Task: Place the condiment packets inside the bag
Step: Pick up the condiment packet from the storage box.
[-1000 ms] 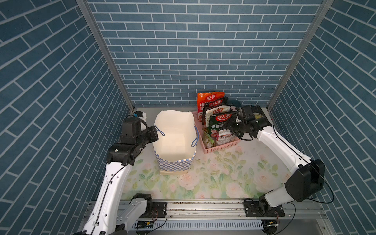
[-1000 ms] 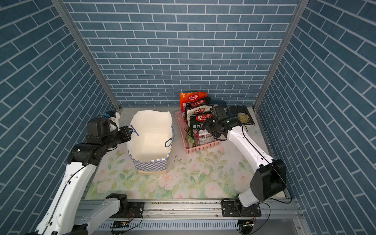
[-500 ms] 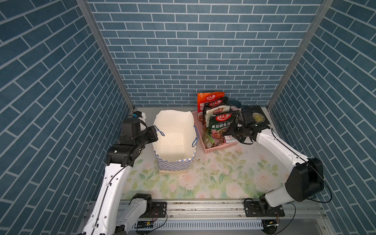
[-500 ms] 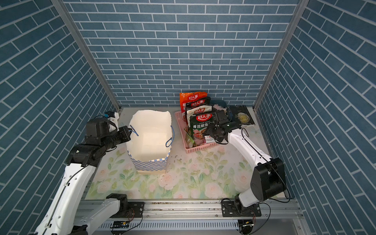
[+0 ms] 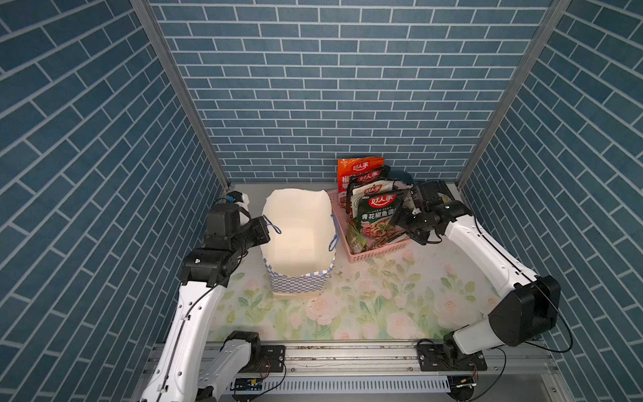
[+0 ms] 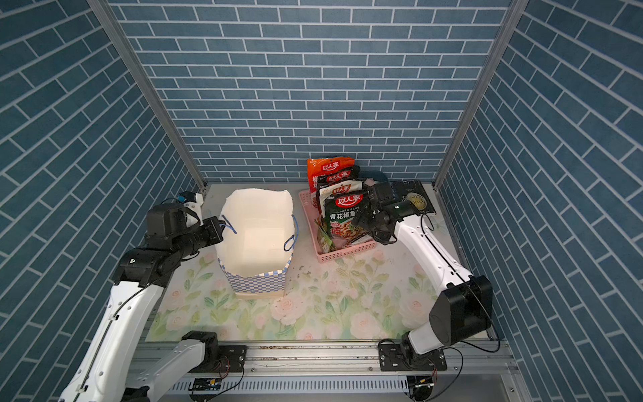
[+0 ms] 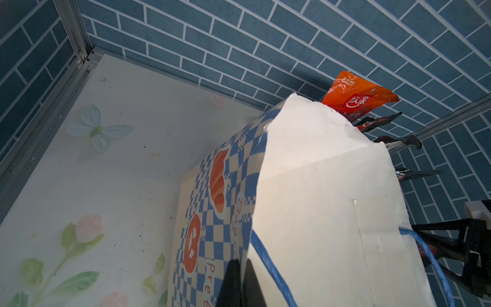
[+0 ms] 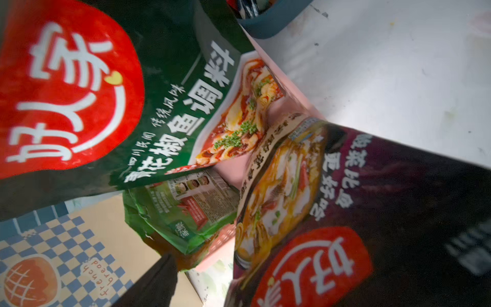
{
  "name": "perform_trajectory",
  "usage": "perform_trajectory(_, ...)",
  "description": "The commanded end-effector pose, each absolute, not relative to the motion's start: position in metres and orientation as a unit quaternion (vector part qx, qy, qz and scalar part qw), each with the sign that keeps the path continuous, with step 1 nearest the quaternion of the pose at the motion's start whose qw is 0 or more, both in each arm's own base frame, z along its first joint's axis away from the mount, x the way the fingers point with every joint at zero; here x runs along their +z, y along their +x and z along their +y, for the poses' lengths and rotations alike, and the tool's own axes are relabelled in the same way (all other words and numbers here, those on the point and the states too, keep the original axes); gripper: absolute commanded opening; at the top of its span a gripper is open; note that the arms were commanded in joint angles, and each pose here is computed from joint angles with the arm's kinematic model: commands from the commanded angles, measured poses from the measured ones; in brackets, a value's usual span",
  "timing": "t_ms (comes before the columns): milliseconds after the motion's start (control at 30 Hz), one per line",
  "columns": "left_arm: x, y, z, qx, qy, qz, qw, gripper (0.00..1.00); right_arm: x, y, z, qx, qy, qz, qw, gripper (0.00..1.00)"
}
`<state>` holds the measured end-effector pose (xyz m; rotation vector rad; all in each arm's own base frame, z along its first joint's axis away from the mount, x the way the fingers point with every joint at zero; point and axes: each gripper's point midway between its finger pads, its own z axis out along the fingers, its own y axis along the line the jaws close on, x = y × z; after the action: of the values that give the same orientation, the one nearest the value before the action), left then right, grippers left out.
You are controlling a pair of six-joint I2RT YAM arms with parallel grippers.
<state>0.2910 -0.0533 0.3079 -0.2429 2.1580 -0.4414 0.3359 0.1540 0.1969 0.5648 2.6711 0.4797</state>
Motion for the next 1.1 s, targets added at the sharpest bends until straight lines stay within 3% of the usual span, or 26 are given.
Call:
perform_trajectory(0, 0.304, 0.288, -0.052, -0.17, -0.094, 0.871, 0.451, 0.0, 0.188, 0.321, 0.145, 0.154, 0.192, 0.957, 0.156, 0.9)
perform_trajectory(167, 0.304, 0.285, -0.051, -0.169, -0.095, 0.872, 0.45, 0.0, 0.167, 0.327, 0.144, 0.174, 0.229, 0.945, 0.154, 0.88)
perform_trajectory(233, 0.304, 0.285, -0.05, -0.166, -0.096, 0.872, 0.45, 0.0, 0.161, 0.331, 0.141, 0.19, 0.254, 0.934, 0.165, 0.78)
perform_trajectory(367, 0.302, 0.285, -0.05, -0.165, -0.095, 0.874, 0.447, 0.0, 0.167, 0.338, 0.136, 0.197, 0.27, 0.922, 0.197, 0.5)
perform_trajectory(500, 0.303, 0.287, -0.05, -0.165, -0.095, 0.873, 0.448, 0.0, 0.184, 0.342, 0.126, 0.179, 0.258, 0.92, 0.233, 0.0)
perform_trajectory(767, 0.302, 0.29, -0.05, -0.163, -0.096, 0.877, 0.442, 0.0, 0.265, 0.342, 0.12, 0.167, 0.148, 0.921, 0.321, 0.0)
perform_trajectory(1067, 0.299, 0.297, -0.051, -0.161, -0.093, 0.882, 0.433, 0.0, 0.419, 0.316, 0.2, 0.298, -0.1, 0.866, 0.389, 0.0)
